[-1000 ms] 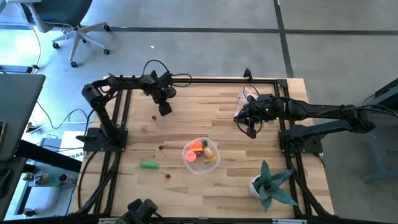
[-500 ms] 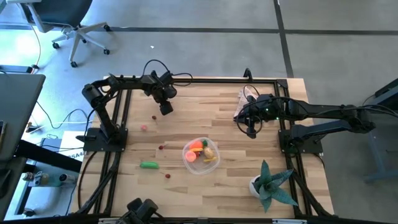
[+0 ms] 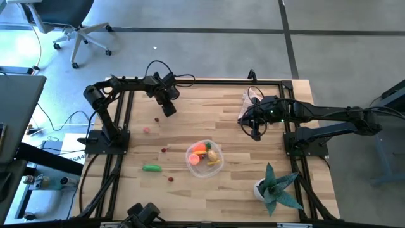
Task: Pick and placing Produce into tupperware
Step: Put the cherry into the transparent bin
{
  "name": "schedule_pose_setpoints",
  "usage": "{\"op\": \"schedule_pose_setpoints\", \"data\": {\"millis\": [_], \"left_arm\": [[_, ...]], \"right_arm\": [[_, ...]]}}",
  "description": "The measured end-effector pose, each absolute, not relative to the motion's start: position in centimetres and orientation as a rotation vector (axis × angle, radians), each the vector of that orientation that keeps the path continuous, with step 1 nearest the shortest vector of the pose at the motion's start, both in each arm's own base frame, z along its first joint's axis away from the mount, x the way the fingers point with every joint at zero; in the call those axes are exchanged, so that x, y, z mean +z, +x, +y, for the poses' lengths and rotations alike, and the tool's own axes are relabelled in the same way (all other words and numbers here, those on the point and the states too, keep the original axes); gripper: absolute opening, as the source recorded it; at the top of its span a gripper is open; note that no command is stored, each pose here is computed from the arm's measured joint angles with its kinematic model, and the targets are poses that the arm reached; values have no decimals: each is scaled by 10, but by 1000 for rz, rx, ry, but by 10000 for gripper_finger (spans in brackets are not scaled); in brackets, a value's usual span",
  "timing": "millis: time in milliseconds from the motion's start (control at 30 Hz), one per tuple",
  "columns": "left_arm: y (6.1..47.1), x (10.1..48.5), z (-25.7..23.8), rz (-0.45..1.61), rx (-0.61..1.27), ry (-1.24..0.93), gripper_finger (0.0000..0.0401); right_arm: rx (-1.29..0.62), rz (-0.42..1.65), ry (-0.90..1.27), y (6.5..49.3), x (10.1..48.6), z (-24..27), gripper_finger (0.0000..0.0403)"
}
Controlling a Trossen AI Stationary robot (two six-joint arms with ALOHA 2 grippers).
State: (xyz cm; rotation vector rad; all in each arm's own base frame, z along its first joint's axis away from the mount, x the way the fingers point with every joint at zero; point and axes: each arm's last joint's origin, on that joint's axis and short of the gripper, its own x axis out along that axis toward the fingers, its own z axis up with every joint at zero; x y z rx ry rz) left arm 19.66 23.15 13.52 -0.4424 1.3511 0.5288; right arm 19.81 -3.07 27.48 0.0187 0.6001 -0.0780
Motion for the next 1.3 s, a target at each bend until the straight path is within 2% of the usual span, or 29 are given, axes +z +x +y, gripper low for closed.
{"op": "schedule_pose_setpoints", "data": {"millis": [667,1300], "left_arm": [[195,135,230,1377,527,-450,158],[192,135,229,1416,592,-446,159]], "right_arm": [[-78,600,19,198,275,-31,32],[-77,600,19,198,275,-31,32]]}}
